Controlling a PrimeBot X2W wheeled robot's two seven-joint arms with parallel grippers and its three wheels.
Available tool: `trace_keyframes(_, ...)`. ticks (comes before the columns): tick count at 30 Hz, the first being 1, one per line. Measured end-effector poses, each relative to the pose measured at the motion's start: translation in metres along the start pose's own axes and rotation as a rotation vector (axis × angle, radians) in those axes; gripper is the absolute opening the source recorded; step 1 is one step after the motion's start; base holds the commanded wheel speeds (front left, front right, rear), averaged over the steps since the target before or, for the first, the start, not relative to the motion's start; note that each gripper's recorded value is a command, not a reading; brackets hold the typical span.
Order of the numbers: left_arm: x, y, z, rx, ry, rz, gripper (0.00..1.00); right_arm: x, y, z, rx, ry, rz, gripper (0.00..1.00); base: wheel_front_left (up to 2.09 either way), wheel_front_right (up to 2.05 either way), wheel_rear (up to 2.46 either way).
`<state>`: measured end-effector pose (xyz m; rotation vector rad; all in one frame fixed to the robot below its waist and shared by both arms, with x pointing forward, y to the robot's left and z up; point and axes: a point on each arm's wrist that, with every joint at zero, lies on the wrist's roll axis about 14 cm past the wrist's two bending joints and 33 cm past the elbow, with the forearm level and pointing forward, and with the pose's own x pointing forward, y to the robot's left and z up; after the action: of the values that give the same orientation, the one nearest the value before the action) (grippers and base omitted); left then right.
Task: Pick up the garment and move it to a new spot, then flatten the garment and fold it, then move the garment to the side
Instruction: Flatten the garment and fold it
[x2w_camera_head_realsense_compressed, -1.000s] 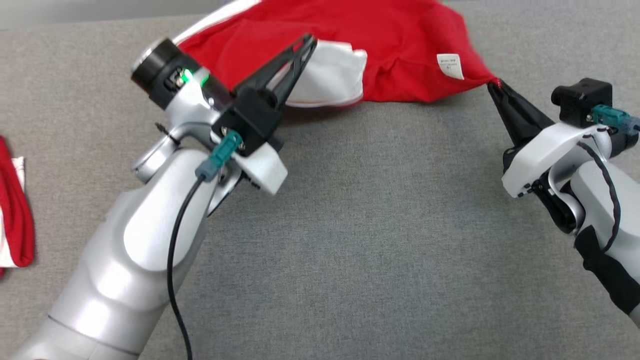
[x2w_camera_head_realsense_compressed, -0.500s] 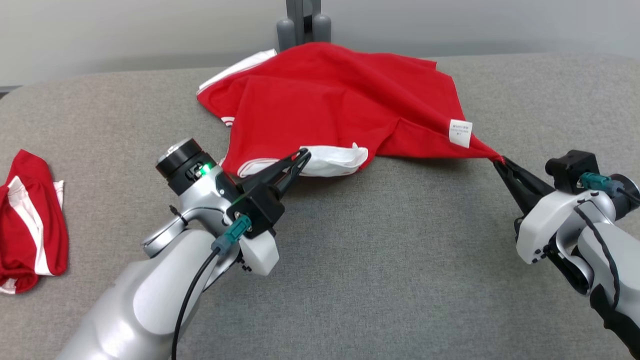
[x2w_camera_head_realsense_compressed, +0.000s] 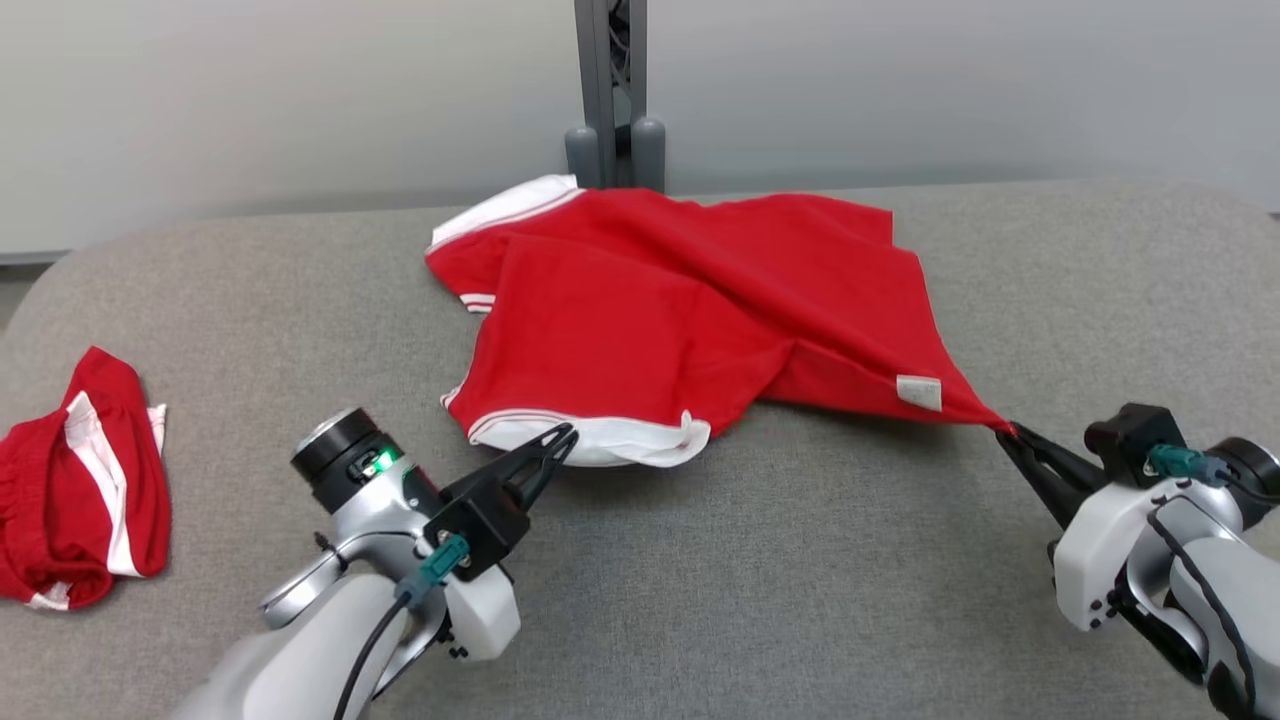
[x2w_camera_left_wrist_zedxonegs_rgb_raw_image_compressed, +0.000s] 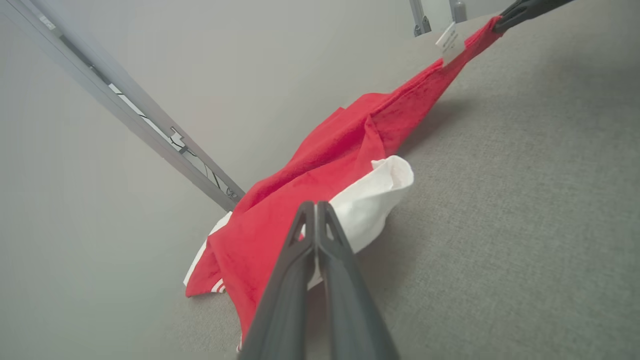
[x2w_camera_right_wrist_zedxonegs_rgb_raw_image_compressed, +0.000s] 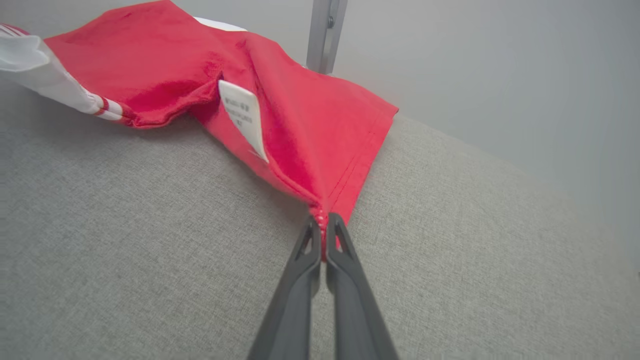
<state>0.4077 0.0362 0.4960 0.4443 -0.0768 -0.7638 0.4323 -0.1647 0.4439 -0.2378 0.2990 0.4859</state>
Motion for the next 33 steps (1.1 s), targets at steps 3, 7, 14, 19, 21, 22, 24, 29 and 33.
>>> trace_keyframes(3,-0.010,0.007,0.000,-0.020,0.003,0.054,0.00,-0.009,0.003,-0.002,-0.008,0.001,0.001,0.00,0.00,0.00,0.00)
trace_keyframes(7,-0.020,0.008,0.001,-0.020,0.003,0.072,0.00,-0.021,0.003,-0.005,-0.022,0.004,0.000,0.00,0.00,0.00,0.00)
trace_keyframes(14,-0.039,0.002,-0.007,-0.067,0.025,0.105,0.00,-0.039,0.010,-0.023,-0.049,0.038,0.015,0.00,0.00,0.00,0.00)
trace_keyframes(19,-0.051,-0.011,-0.015,-0.083,0.050,0.095,0.00,-0.048,0.017,-0.031,-0.052,0.046,0.025,0.00,0.00,0.00,0.00)
trace_keyframes(21,-0.056,-0.013,-0.018,-0.091,0.059,0.102,0.00,-0.051,0.018,-0.034,-0.053,0.050,0.025,0.00,0.00,0.00,0.00)
trace_keyframes(22,-0.058,-0.015,-0.019,-0.095,0.063,0.103,0.00,-0.053,0.017,-0.034,-0.050,0.047,0.020,0.00,0.00,0.00,0.00)
trace_keyframes(24,-0.062,-0.020,-0.023,-0.097,0.074,0.101,0.00,-0.055,0.014,-0.030,-0.032,0.027,0.000,0.00,0.00,0.00,0.00)
trace_keyframes(29,-0.071,-0.028,-0.032,-0.110,0.103,0.101,0.00,-0.065,0.015,-0.036,-0.034,0.033,-0.011,0.00,0.00,0.00,0.00)
trace_keyframes(33,-0.075,-0.032,-0.036,-0.137,0.112,0.111,0.00,-0.068,0.019,-0.034,-0.041,0.020,-0.001,0.00,0.00,0.00,0.00)
